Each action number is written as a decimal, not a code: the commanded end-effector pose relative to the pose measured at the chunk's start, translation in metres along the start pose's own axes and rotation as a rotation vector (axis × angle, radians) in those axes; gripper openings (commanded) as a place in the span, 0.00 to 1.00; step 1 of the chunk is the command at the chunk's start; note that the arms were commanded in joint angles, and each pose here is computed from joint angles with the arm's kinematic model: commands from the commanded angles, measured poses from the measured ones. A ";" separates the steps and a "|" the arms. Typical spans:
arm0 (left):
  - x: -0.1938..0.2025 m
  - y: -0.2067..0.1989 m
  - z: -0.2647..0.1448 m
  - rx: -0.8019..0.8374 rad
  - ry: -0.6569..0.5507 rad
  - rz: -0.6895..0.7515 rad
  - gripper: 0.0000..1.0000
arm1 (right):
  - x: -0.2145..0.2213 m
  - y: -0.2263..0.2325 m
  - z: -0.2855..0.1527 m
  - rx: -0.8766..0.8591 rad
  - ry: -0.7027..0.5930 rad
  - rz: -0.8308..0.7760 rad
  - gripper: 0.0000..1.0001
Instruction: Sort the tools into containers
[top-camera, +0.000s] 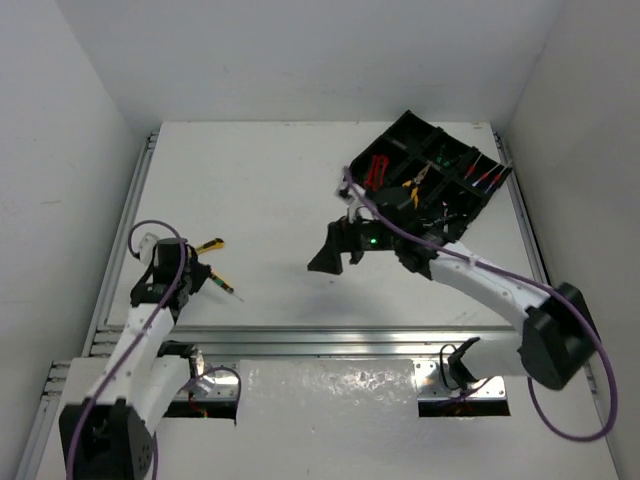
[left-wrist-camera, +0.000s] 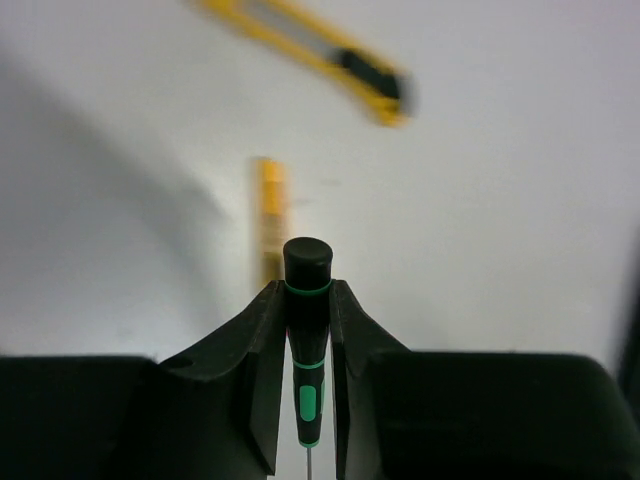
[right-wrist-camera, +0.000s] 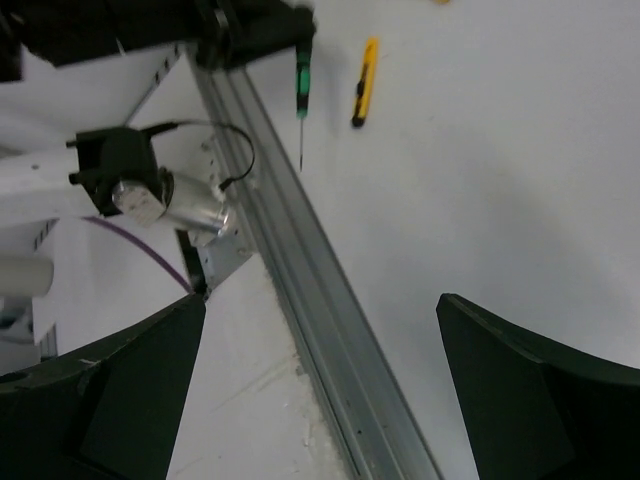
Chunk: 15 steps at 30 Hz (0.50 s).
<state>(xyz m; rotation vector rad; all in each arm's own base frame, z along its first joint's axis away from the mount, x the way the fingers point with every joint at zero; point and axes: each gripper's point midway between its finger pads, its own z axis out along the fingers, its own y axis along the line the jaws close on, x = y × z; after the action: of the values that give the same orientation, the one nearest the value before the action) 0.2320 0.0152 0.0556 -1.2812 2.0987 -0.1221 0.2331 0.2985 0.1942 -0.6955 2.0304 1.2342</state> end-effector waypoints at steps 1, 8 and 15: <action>-0.002 -0.080 -0.051 0.476 -0.001 0.019 0.00 | -0.007 0.035 0.038 -0.118 0.000 -0.056 0.99; 0.045 -0.162 -0.128 1.058 0.238 0.169 0.00 | -0.021 0.034 0.092 -0.047 -0.042 0.030 0.94; 0.065 -0.185 -0.169 1.260 0.327 0.226 0.00 | -0.021 0.021 0.114 -0.003 -0.081 0.120 0.79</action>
<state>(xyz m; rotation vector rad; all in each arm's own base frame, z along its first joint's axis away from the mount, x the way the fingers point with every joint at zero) 0.2594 -0.1603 0.1858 -0.4248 1.9067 -1.2336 0.2449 0.3990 0.1603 -0.6141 2.1175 1.2894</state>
